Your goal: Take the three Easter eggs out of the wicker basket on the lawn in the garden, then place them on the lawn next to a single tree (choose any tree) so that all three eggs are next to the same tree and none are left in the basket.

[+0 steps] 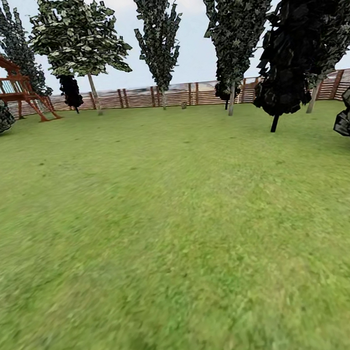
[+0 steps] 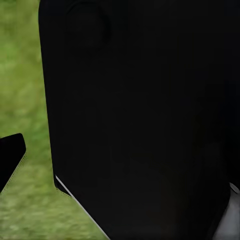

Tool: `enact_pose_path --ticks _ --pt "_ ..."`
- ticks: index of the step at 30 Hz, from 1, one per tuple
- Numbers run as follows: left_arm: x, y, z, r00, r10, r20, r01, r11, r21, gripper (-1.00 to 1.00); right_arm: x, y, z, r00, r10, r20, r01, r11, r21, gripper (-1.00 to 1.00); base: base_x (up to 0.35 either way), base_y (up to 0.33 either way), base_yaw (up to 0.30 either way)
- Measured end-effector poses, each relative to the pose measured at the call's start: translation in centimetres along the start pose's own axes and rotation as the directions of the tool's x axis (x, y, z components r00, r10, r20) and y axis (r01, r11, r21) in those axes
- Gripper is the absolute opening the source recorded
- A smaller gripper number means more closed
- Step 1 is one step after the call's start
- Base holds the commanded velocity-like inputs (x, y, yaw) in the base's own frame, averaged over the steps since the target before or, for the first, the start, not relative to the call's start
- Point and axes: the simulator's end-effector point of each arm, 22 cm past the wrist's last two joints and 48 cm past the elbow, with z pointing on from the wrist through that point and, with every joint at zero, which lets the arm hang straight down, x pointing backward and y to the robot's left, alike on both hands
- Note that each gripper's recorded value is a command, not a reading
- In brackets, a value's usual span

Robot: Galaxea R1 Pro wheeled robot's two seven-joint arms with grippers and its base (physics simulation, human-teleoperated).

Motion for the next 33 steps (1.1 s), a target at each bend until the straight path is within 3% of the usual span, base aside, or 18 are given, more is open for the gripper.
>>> enact_pose_path --ticks 33 --pt "0.0 0.0 0.0 1.0 -0.001 0.0 0.001 1.0 0.0 1.0 -0.01 -0.03 0.0 1.0 0.0 0.0 0.0 1.0 0.0 1.0 0.332 0.0 0.0"
